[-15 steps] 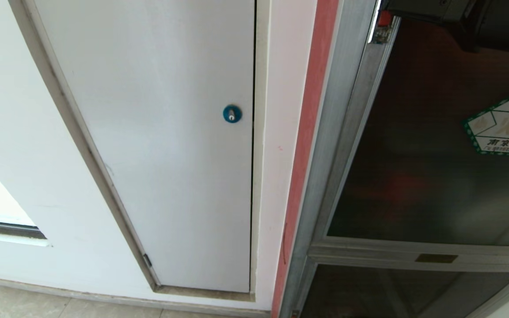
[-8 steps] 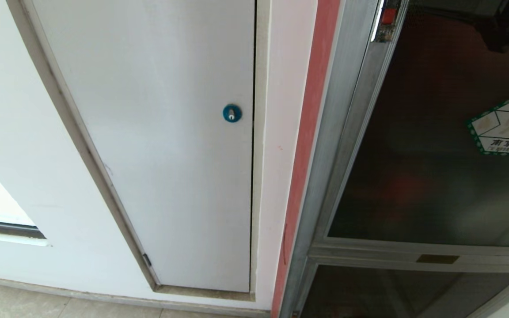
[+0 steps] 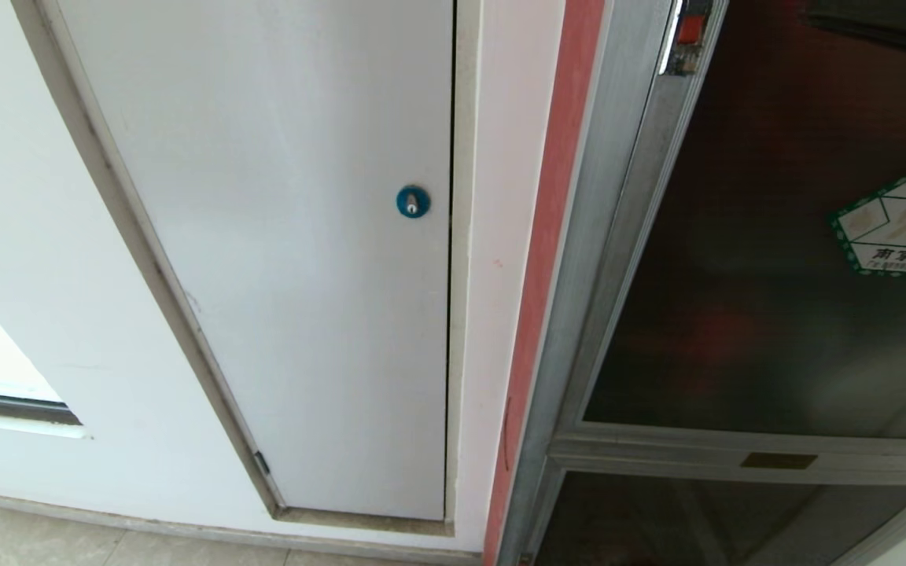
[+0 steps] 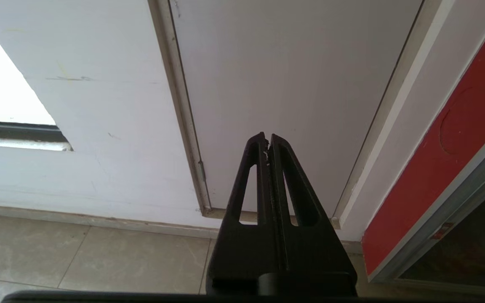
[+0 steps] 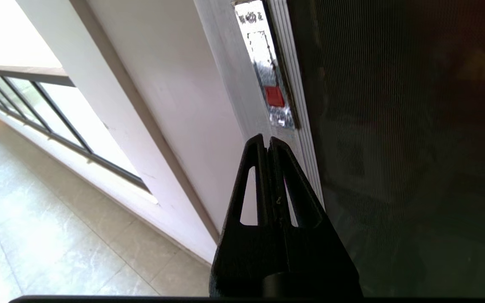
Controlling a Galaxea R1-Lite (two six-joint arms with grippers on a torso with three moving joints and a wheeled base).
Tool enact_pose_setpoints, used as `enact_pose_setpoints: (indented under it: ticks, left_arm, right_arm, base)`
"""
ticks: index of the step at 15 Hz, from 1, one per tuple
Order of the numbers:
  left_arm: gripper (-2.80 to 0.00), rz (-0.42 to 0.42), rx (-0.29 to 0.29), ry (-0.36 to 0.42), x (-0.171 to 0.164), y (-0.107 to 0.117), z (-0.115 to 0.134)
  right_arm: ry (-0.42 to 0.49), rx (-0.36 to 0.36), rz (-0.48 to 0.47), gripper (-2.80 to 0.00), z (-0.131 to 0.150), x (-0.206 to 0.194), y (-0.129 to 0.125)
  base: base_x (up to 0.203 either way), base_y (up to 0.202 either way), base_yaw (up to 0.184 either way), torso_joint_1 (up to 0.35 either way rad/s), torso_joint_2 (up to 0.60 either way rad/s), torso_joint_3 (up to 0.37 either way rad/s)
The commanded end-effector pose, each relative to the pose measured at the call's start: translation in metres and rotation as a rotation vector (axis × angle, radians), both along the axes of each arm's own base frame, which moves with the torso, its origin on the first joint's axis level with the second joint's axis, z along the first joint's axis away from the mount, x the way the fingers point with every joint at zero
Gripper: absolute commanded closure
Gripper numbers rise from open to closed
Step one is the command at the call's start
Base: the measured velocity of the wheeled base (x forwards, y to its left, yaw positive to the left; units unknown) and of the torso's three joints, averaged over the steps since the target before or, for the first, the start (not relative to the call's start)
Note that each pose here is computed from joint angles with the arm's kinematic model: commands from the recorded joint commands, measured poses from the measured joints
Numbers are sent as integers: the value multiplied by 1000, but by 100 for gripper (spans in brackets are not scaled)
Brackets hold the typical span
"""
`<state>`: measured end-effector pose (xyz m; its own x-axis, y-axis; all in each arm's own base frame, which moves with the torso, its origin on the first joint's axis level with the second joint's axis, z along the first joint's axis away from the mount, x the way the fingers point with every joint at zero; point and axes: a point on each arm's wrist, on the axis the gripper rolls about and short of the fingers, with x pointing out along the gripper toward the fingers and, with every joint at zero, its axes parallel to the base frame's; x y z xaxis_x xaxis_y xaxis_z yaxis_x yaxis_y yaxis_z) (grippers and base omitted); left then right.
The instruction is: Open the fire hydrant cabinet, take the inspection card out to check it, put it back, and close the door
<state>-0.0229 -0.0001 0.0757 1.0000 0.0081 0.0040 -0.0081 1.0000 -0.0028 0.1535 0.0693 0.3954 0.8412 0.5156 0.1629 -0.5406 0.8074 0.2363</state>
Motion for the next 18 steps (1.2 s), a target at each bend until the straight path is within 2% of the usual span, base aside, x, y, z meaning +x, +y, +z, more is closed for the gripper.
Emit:
enact_pose_setpoints:
  ticks: [1,6,14,18]
  left_arm:
    - [0,1,0,3,0,0,0]
    - [0,1,0,3,0,0,0]
    - [0,1,0,3,0,0,0]
    - [0,0,0,3,0,0,0]
  right_arm:
    - [-39,18,2,0,-1,-32,-13]
    - [-45,22,-7,0,-19,-66,-28]
    - [-88,57,-105,0,-46,-120,-54]
    - [-40,61,-256,0,-66,-145,-69]
  base:
    - [0,0,0,0,0,0]
    - [0,0,0,0,0,0]
    - [0,0,0,0,0,0]
    - [0,0,0,0,0,0]
